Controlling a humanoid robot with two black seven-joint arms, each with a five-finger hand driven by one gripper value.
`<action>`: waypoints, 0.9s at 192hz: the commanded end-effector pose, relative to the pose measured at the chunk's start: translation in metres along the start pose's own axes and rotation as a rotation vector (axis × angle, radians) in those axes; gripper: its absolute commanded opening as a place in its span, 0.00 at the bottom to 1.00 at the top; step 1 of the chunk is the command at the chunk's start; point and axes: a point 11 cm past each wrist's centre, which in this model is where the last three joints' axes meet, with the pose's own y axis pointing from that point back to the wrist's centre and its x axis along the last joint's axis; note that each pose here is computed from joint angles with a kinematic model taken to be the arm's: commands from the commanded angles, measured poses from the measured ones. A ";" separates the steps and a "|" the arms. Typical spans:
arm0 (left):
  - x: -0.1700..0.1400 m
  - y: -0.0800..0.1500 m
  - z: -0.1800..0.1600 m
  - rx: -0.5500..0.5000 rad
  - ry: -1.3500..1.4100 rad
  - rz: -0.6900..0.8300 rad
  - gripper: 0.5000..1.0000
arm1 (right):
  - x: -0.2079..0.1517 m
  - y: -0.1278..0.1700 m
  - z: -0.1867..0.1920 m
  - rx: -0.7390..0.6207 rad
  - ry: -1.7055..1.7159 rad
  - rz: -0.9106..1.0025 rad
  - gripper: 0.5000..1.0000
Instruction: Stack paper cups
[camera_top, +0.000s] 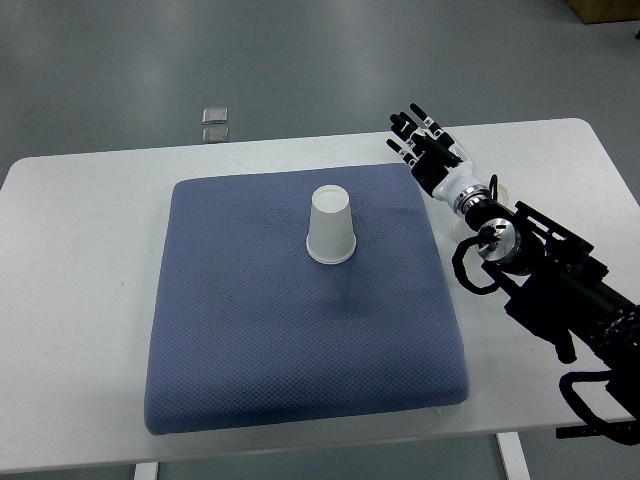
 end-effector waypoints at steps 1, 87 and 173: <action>0.000 0.000 0.001 -0.001 0.002 -0.002 1.00 | 0.000 0.000 0.001 -0.003 0.003 -0.001 0.86; 0.003 0.000 0.005 -0.019 0.002 0.009 1.00 | -0.021 -0.009 -0.004 -0.117 0.178 -0.085 0.86; -0.021 0.001 0.008 -0.024 -0.012 -0.060 1.00 | -0.057 -0.015 -0.101 -0.559 1.521 -0.369 0.86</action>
